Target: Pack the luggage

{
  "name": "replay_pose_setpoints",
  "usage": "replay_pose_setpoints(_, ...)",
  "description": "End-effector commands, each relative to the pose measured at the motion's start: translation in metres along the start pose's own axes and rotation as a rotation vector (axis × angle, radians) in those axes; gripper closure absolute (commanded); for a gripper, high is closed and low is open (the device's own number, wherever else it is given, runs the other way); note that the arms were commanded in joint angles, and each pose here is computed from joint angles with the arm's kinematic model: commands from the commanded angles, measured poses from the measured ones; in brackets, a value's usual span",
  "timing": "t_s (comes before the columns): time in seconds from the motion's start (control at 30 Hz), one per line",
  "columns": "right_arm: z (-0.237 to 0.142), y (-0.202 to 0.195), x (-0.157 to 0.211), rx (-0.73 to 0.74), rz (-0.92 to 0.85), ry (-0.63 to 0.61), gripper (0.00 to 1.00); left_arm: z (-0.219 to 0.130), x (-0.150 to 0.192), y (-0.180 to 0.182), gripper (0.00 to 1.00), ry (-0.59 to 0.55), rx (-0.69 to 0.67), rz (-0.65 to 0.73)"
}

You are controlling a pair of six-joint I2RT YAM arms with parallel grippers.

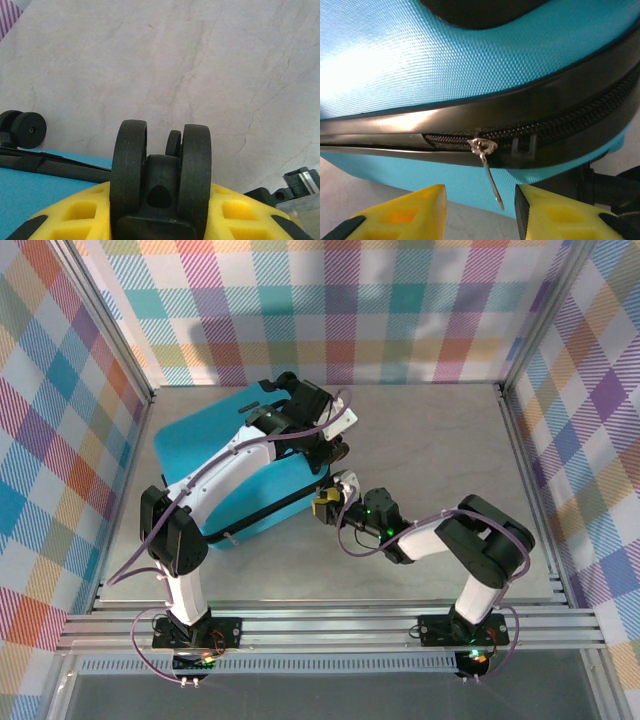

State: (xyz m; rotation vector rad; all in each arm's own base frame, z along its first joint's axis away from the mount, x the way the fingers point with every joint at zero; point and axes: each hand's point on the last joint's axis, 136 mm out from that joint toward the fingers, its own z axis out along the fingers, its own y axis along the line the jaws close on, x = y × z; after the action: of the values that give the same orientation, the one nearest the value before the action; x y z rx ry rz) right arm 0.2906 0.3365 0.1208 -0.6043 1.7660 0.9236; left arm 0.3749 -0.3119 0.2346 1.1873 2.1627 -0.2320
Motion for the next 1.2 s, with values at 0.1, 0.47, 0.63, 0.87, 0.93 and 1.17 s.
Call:
replay_pose_setpoints(0.1, 0.014, -0.002, -0.018, 0.012, -0.031, -0.054, 0.65, -0.079, -0.088, 0.004, 1.0, -0.386, -0.038, -0.027)
replay_pose_setpoints(0.47, -0.009, -0.064, -0.034, 0.264, 0.046, -0.061, 1.0, -0.081, -0.079, 0.0, 1.0, -0.37, -0.029, -0.031)
replay_pose_setpoints(0.63, -0.026, -0.109, -0.034, 0.468, 0.157, -0.03, 1.0, -0.077, -0.073, -0.002, 1.0, -0.344, -0.016, -0.035)
replay_pose_setpoints(0.87, -0.037, -0.15, -0.033, 0.636, 0.246, -0.014, 1.0, -0.075, -0.073, -0.012, 1.0, -0.344, 0.04, -0.041)
replay_pose_setpoints(0.93, -0.042, -0.165, -0.028, 0.697, 0.292, 0.0, 1.0, -0.071, -0.072, -0.014, 1.0, -0.336, 0.055, -0.047)
replay_pose_setpoints(1.17, -0.054, -0.196, -0.026, 0.779, 0.383, -0.011, 1.0, -0.06, -0.066, -0.016, 1.0, -0.302, 0.073, -0.06)
